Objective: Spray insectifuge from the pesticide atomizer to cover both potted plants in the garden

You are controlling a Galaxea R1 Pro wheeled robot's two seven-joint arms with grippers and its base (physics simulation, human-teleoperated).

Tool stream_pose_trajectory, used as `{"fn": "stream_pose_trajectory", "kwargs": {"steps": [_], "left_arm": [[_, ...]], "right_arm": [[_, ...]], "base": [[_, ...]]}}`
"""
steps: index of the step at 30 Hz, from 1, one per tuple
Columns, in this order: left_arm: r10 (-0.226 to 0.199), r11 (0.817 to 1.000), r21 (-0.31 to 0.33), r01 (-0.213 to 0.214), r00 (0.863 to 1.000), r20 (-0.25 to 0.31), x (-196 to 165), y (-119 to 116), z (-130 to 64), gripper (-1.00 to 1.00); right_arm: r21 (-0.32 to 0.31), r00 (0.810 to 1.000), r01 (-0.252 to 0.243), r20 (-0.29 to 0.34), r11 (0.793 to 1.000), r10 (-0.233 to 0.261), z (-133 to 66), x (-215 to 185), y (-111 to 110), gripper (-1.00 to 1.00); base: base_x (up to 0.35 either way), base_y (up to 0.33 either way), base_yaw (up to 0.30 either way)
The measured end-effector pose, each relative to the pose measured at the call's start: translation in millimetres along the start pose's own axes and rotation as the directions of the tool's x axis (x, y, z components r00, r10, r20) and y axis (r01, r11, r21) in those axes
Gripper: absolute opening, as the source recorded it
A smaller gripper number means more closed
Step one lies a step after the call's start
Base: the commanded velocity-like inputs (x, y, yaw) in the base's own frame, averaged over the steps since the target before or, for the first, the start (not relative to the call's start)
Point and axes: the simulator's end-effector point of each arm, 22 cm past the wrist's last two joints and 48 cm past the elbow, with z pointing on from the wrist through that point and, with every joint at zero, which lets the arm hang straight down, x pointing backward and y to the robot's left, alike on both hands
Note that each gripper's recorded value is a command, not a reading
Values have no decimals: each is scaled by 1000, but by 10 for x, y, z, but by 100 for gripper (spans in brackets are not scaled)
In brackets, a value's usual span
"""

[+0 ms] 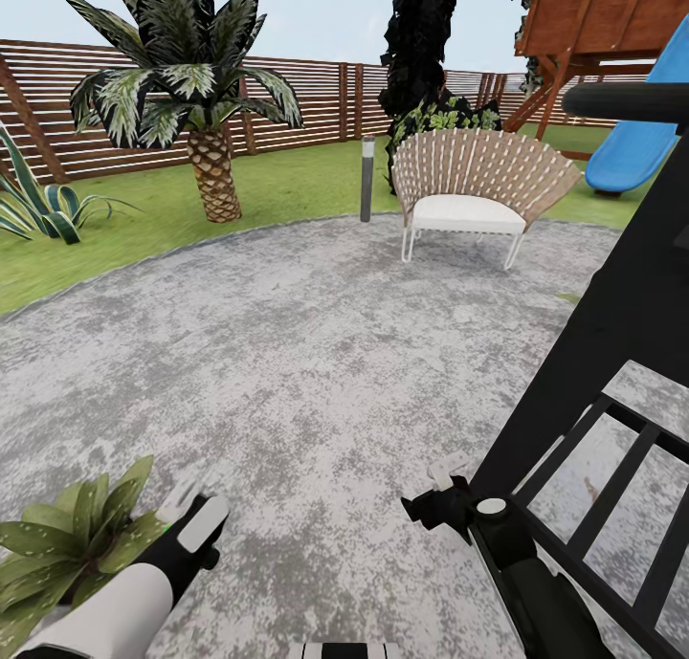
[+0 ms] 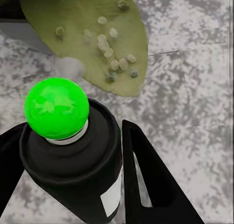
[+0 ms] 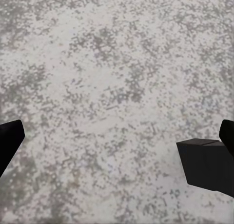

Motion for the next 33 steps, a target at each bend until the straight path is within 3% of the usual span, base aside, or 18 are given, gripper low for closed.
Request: {"fn": "stream_pose_trajectory", "kwargs": {"steps": [3, 7, 12, 13, 16, 18, 19, 22, 30, 33], "left_arm": [[-5, 999, 50, 5, 1000, 11, -26, -191, -89, -100], [89, 986, 136, -96, 994, 56, 26, -448, -244, -100], [119, 971, 205, -126, 992, 45, 171, -701, -442, -100], [133, 963, 229, -141, 990, 48, 220, -781, -515, -100], [215, 913, 339, -228, 974, 77, 401, -1102, -884, -100], [231, 910, 335, -243, 970, 75, 396, -1163, -1189, -100], [228, 909, 340, -240, 971, 76, 379, -1182, -1250, -100], [229, 905, 350, -242, 970, 80, 363, -1209, -1327, -100], [245, 913, 317, -257, 966, 80, 430, -1075, -1204, -100], [243, 902, 347, -256, 967, 81, 433, -1129, -1251, -100]], "right_arm": [[0, 1000, 0, 0, 1000, 0, 0, 2, 0, 100], [-1, 1000, -1, -3, 1000, 1, 2, 9, 1, 100], [-9, 1000, -7, -20, 1000, 7, 29, 76, 22, 100], [-8, 1000, -5, -18, 1000, 5, 28, 72, 22, 100], [-5, 1000, -5, -10, 1000, 5, 18, 46, 11, 100], [-2, 1000, -3, 0, 1000, 3, -7, 7, 3, 100], [-1, 1000, -2, 4, 1000, 2, -20, -11, 2, 100], [2, 1000, 0, 15, 1000, 0, -61, -62, -4, 100], [7, 1000, 1, 23, 1000, -1, -94, -98, -20, 100], [10, 999, 4, 33, 1000, -4, -133, -142, -20, 100]], "base": [[0, 0, 0], [-189, 0, 0], [-333, 0, 0], [-341, 0, 0], [-196, 0, 0], [-6, 0, 0], [-1, 0, 0], [0, 0, 0], [0, 0, 0], [0, 0, 0]]}}
